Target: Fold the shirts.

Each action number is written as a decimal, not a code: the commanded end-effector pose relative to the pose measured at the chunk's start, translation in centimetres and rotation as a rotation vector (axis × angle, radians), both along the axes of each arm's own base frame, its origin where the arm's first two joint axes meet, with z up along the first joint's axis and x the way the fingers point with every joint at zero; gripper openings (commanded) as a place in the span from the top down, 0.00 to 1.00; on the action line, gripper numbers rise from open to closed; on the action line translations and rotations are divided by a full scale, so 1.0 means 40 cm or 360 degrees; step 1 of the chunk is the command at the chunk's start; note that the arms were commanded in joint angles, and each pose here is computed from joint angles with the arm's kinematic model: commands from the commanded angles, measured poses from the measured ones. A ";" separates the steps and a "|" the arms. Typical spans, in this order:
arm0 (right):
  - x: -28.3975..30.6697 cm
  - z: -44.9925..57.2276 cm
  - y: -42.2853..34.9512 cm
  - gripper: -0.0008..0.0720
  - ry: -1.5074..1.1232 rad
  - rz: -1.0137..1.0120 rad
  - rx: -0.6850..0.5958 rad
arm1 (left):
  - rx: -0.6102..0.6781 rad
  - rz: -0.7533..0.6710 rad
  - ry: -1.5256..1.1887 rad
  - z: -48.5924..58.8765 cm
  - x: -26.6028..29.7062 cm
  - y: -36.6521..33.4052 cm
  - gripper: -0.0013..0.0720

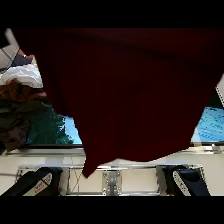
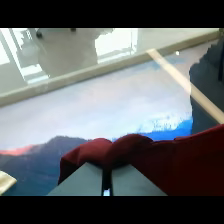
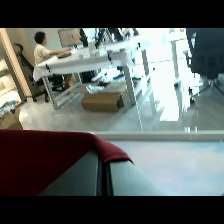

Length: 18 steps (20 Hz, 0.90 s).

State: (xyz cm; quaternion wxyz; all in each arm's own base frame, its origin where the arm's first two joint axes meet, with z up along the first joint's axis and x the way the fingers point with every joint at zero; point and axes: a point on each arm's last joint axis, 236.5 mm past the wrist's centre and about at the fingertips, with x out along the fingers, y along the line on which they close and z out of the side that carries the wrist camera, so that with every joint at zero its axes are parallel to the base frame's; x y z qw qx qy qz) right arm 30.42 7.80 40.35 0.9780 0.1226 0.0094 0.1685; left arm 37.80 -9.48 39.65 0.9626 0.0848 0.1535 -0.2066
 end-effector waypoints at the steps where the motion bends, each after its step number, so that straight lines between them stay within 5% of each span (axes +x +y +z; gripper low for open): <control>1: 0.222 -0.273 -0.019 0.95 0.0451 -0.0043 -0.0053 | -0.0067 0.0003 0.0291 -0.215 0.223 -0.027 0.97; 8: 0.554 -0.688 -0.109 0.94 0.0751 -0.0311 0.0056 | -0.0110 -0.0025 0.0430 -0.679 0.569 -0.252 0.95; 9: 0.580 -0.722 -0.119 0.94 0.0758 -0.0349 0.0102 | -0.0138 -0.0004 0.0359 -0.688 0.599 -0.269 0.78; 10: 0.602 -0.750 -0.128 0.84 0.0763 -0.0386 0.0168 | -0.0187 0.0035 0.0271 -0.668 0.626 -0.271 0.35; 11: 0.617 -0.762 -0.140 0.62 0.0750 -0.0422 0.0210 | -0.0262 0.0083 0.0192 -0.628 0.644 -0.262 0.06; 12: 0.627 -0.753 -0.154 0.54 0.0708 -0.0457 0.0229 | -0.0326 0.0124 0.0114 -0.567 0.657 -0.239 0.05; 16: 0.605 -0.609 -0.249 0.54 0.0527 -0.0549 0.0206 | -0.0426 0.0220 -0.0182 -0.236 0.596 -0.082 0.05; 18: 0.536 -0.526 -0.335 0.54 0.0494 -0.0608 0.0090 | -0.0310 0.0295 -0.0256 -0.107 0.499 0.033 0.05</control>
